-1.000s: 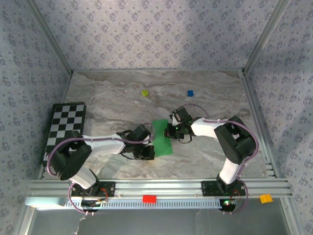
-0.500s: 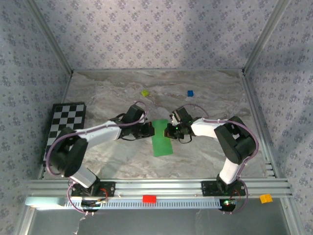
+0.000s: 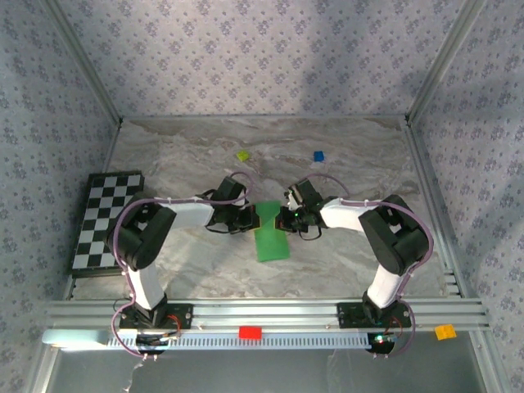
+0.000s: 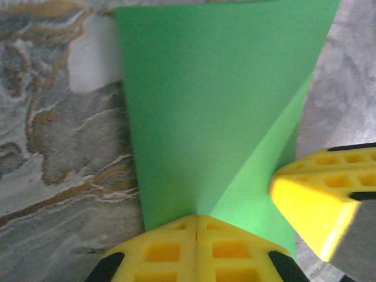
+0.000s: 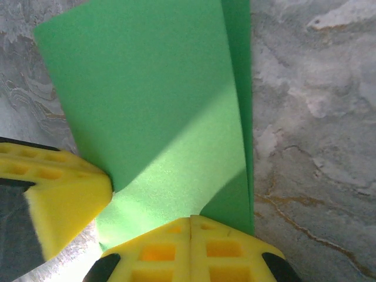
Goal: Fold a paper plane with a square sheet of paper (pick it up from the middle)
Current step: First fold the square sheet of paper in half at the center of the table.
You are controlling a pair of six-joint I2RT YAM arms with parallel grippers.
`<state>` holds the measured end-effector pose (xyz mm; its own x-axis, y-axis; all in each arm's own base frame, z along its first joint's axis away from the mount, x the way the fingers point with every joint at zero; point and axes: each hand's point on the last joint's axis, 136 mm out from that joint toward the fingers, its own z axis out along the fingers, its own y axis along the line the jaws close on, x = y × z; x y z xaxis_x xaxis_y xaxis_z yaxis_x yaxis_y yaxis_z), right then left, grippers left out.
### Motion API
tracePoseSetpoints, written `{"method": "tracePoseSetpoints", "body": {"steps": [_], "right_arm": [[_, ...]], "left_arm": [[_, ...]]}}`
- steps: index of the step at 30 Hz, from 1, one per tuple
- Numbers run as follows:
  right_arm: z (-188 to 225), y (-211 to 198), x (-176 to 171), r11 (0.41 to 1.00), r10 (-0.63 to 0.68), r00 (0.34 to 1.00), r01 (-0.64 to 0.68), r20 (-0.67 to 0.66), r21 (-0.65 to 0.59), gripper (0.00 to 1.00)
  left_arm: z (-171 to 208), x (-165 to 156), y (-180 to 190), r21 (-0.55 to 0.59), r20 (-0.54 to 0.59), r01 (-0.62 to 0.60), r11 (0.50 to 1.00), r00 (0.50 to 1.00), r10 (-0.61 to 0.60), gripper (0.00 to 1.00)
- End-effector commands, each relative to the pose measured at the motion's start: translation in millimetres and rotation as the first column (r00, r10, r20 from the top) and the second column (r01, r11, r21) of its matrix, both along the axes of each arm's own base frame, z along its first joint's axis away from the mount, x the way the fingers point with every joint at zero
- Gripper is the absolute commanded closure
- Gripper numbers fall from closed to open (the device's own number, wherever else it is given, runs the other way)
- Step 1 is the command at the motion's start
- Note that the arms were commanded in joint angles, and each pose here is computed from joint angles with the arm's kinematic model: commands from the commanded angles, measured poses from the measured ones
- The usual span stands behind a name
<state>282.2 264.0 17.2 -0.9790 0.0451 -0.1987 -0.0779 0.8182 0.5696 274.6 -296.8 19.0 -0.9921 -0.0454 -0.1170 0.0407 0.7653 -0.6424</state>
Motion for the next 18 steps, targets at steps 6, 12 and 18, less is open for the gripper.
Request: {"method": "tracePoseSetpoints", "body": {"steps": [6,12,18], "right_arm": [[-52.7,-46.9,-44.6,0.976,-0.059,0.983,0.02,-0.175,-0.216,1.0],[-54.3,-48.3,-43.6,0.976,-0.061,0.982,0.022,-0.177,-0.218,1.0],[-53.4,-45.9,-42.5,0.977,-0.059,0.982,0.02,-0.179,-0.212,1.0]], "left_arm": [[-12.0,-6.5,4.5,0.012,-0.052,-0.015,1.0,0.999,0.015,1.0],[24.1,9.4,-1.6,-0.01,0.028,-0.01,1.0,1.0,0.01,0.99],[24.6,22.7,-3.5,-0.015,0.041,-0.01,1.0,0.999,0.01,0.99]]}}
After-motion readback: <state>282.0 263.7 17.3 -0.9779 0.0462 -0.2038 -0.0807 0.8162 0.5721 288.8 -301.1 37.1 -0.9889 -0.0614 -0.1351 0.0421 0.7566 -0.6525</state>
